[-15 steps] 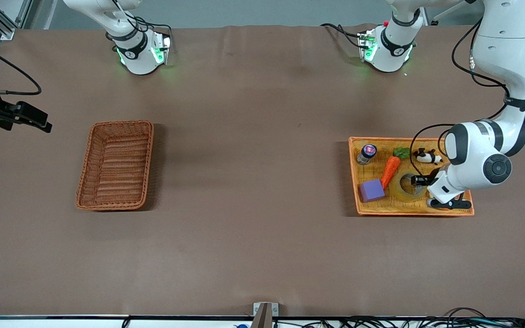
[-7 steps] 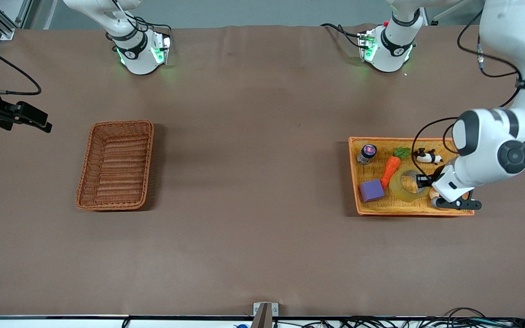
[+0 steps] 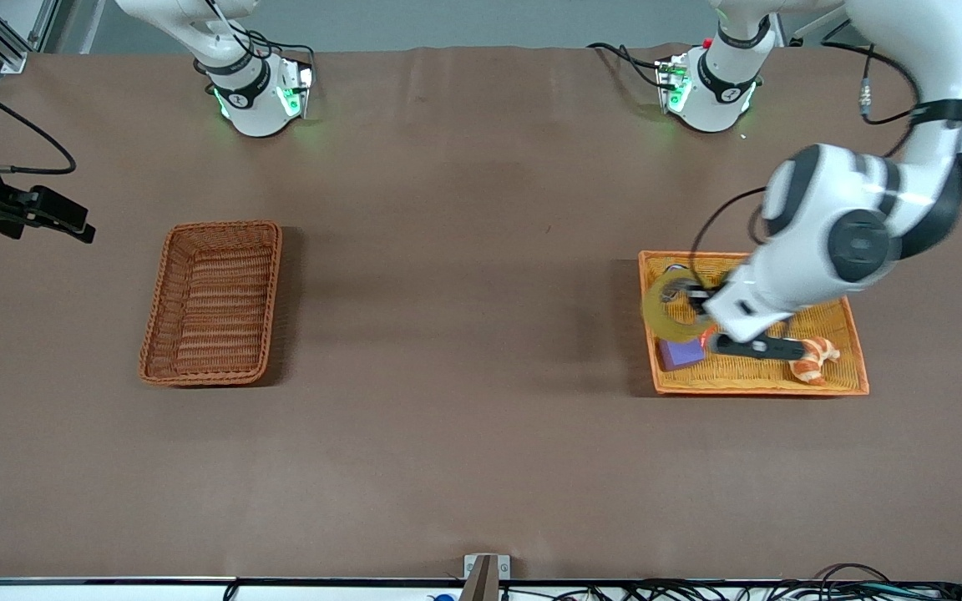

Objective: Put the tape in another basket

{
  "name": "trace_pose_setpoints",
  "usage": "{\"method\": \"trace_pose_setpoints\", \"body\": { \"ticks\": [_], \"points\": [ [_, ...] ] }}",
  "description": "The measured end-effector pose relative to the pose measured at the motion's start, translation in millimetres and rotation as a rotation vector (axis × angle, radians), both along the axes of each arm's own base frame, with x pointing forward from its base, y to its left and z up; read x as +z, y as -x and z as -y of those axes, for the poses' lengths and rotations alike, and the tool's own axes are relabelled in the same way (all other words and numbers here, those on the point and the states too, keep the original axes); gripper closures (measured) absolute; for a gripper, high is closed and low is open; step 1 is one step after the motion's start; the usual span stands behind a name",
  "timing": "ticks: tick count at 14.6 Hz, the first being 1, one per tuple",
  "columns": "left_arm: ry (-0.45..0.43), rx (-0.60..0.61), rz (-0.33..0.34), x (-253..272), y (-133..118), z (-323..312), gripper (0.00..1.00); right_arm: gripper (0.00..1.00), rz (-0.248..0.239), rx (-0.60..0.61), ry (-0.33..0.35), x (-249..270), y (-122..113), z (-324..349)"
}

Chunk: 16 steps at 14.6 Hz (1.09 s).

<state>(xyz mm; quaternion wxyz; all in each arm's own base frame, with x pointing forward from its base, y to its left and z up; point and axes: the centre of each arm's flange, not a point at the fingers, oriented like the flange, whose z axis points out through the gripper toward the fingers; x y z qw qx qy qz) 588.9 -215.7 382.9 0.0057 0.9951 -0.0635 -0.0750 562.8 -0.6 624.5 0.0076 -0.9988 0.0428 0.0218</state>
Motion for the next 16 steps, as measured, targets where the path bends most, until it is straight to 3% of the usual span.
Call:
{"method": "trace_pose_setpoints", "body": {
  "ticks": [6,9,12,14,16],
  "points": [
    [0.085,0.107,0.011,-4.1,52.0,175.5,0.79,0.00,0.000,0.000,0.000,0.0,0.0,0.1],
    [0.165,0.169,0.054,-3.2,73.7,252.2,0.79,0.00,0.000,0.000,0.000,0.1,0.0,0.1],
    [0.209,0.134,0.082,-32.2,97.6,324.9,0.79,0.00,0.000,0.000,0.000,0.1,0.0,0.1],
    [0.290,0.115,0.073,-56.4,110.9,362.7,0.79,0.00,0.000,0.000,0.000,0.1,0.0,0.1],
    [0.349,0.128,0.098,-82.6,107.8,379.7,0.79,0.00,0.000,0.000,0.000,0.1,0.0,0.1]
  ]
}}
